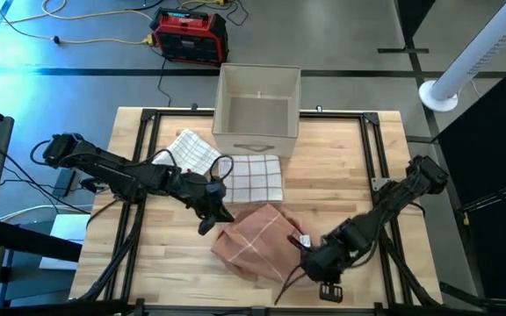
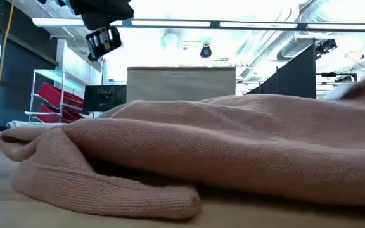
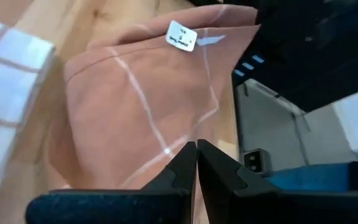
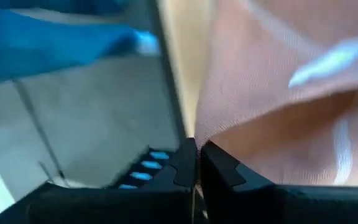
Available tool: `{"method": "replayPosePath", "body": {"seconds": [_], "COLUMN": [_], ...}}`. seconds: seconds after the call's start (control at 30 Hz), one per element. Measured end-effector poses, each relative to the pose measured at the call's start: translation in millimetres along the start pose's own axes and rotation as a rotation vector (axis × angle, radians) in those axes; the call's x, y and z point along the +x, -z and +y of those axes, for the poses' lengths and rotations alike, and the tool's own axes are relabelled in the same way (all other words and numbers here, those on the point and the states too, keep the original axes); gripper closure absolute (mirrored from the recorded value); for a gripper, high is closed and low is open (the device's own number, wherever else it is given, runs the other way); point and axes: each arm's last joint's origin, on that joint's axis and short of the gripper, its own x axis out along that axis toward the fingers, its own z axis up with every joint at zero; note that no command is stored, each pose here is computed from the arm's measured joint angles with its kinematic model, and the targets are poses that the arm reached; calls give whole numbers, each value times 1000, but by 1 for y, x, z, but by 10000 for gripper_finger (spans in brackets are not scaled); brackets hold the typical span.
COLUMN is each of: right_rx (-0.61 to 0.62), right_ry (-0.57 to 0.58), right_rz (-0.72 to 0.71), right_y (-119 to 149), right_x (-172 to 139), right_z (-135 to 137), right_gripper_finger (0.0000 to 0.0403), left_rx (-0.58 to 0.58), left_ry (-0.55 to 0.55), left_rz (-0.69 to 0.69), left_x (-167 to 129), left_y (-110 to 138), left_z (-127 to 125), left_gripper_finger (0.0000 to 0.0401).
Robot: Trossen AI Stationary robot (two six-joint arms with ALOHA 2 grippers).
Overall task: Fold towel
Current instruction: Fold the brown towel
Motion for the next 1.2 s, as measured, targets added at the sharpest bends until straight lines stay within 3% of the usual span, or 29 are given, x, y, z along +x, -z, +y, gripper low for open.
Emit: {"method": "replayPosePath", "body": {"seconds": [0.2,0.33,0.53,0.63,0.77,0.97,1.1,1.2], "right_rx": [-93,-144,-221,-196,-107,-41,-76,-111], "right_ry": [-165,-136,45,73,47,85,119,208], "right_rz": [-266,-508,-690,-775,-739,-663,-590,-541], "right_y": [-37,-60,-111,-144,-175,-185,-170,-142], "right_x": [-84,-135,-148,-148,-135,-125,-134,-147], "right_z": [17,7,-39,-64,-96,-120,-116,-103], "right_gripper_finger": [403,403,403,403,387,296,237,211], "left_rx": [104,112,114,103,96,107,111,115], "left_ry": [58,77,106,78,59,-7,-37,-66], "left_rz": [-80,-158,-268,-308,-315,-301,-293,-291], "left_x": [-23,-45,-77,-85,-87,-81,-77,-77], "left_y": [6,9,12,15,19,25,26,27], "left_z": [-29,-45,-60,-63,-66,-66,-64,-62], "left_gripper_finger": [400,400,401,401,401,401,401,401]}}
